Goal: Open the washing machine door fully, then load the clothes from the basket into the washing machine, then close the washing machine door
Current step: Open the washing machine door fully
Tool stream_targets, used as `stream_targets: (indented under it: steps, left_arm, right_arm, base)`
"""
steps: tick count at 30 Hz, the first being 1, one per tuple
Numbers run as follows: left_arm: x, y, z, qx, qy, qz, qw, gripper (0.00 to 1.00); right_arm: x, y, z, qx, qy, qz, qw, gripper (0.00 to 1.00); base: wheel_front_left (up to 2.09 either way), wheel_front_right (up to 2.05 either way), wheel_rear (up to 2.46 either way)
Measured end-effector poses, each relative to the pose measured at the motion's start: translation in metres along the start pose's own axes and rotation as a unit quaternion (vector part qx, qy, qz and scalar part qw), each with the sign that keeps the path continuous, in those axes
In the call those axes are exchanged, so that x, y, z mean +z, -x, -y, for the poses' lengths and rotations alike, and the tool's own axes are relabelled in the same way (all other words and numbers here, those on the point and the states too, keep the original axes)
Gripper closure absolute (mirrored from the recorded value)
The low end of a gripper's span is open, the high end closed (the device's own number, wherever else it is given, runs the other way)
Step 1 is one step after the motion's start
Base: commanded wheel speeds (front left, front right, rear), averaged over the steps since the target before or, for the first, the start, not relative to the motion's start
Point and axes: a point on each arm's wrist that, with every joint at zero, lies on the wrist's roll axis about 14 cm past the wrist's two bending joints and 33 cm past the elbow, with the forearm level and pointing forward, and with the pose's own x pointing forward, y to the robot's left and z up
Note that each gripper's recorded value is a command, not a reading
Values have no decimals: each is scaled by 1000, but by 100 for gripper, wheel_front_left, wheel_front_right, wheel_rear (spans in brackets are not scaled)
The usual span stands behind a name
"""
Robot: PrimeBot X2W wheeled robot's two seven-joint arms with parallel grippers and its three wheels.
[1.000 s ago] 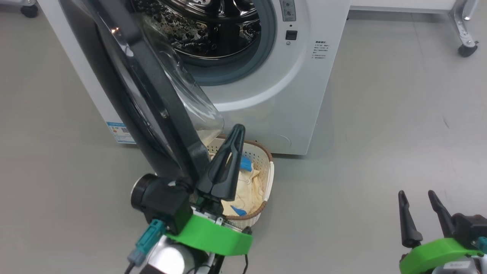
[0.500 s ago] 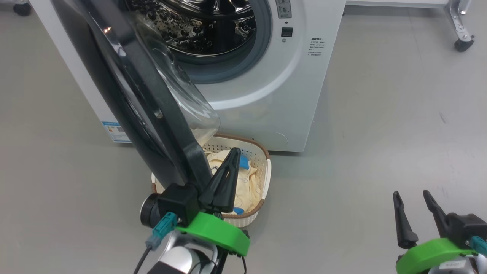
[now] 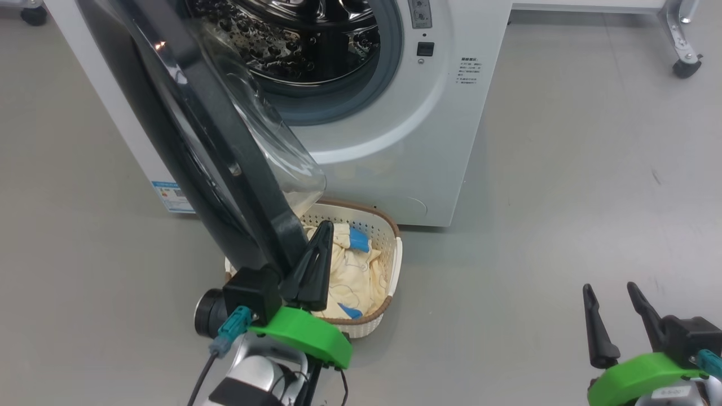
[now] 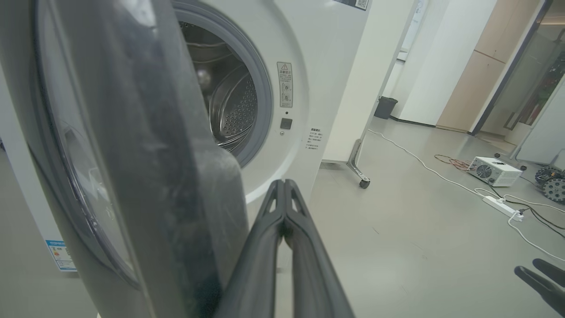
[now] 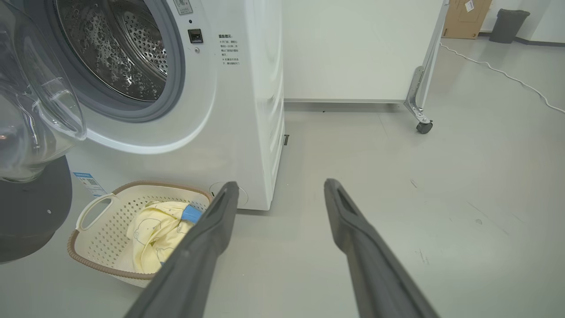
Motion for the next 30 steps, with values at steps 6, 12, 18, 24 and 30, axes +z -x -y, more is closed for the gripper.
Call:
stream_targets:
  steps: [6, 12, 18, 24, 30]
  left_arm:
    - [-2, 1, -9, 14, -8, 0, 1000, 100]
    - [-1, 3, -13, 20, -12, 1, 1000, 100]
    - [1, 8, -20, 31, -15, 3, 999, 100]
    - [4, 14, -28, 44, -20, 6, 999, 100]
    - [7, 25, -37, 61, -26, 9, 998, 100]
  right_arm:
    - [1, 0, 1, -1, -2, 2, 1000, 0]
    - [2, -1, 1, -2, -3, 2, 1000, 0]
    - [1, -5, 0, 2, -3, 1, 1000, 0]
    - [1, -10, -6, 11, -2, -1, 1000, 0]
    - [1, -16, -13, 23, 0, -2, 1000, 0]
  base:
    - [0, 0, 0]
    - [0, 0, 0]
    - [0, 0, 0]
    - [0, 0, 0]
    - [0, 0, 0]
